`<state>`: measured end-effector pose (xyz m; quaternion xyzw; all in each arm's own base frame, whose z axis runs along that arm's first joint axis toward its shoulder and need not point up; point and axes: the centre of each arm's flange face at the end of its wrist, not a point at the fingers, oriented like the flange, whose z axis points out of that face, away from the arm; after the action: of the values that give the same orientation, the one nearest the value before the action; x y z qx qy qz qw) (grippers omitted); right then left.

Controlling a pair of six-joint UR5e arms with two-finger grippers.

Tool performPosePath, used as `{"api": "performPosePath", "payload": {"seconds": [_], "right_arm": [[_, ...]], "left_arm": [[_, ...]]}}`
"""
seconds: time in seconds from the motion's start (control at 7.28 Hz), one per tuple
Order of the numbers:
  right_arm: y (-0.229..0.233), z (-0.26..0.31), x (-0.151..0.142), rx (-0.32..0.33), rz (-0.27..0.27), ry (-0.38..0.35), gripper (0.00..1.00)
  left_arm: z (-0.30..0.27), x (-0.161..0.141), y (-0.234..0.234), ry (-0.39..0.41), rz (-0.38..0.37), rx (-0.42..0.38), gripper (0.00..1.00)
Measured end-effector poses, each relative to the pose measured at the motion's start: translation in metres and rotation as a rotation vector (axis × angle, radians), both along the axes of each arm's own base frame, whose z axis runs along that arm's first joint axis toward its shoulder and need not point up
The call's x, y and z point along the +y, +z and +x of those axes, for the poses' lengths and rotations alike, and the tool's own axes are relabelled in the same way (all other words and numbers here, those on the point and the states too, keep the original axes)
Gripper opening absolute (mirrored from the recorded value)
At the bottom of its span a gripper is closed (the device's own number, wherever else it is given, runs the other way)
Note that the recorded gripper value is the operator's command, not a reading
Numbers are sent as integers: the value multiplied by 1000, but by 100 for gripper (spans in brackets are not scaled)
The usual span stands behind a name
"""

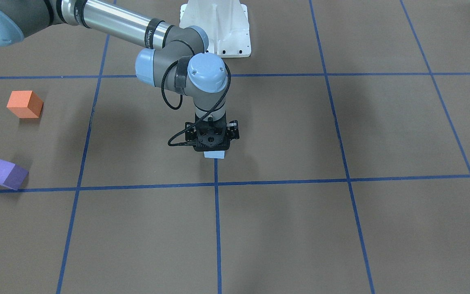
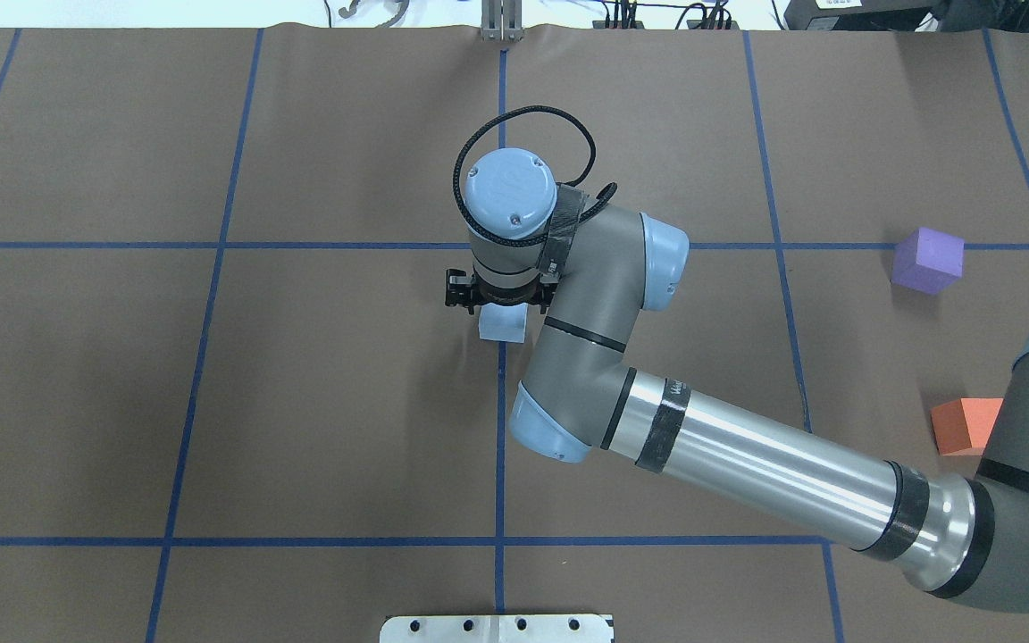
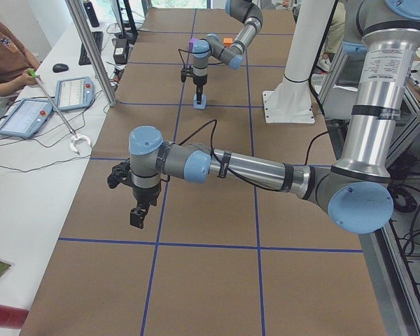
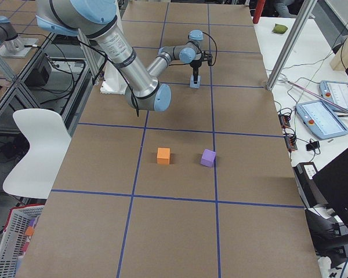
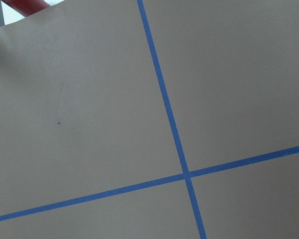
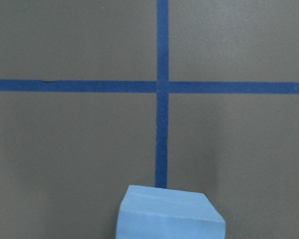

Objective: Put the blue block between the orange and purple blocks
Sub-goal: 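Close the right gripper on the light blue cube and lift it, then carry the light blue cube with the right gripper toward the purple cube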

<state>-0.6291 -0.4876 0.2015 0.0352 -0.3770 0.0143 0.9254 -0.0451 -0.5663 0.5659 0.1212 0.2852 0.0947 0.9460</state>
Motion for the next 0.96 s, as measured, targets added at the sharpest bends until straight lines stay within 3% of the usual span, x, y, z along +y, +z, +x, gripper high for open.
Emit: {"api": "performPosePath", "payload": {"seconds": [0.55, 0.69, 0.96], "right_arm": [[-7, 7, 1, -10, -20, 21, 0], [-26, 31, 1, -11, -21, 33, 0], [-41, 130, 13, -13, -13, 65, 0]], "left_arm": [[0, -2, -4, -2, 8, 1, 100], [0, -2, -6, -2, 11, 1, 100], [0, -2, -8, 1, 15, 5, 100]]}}
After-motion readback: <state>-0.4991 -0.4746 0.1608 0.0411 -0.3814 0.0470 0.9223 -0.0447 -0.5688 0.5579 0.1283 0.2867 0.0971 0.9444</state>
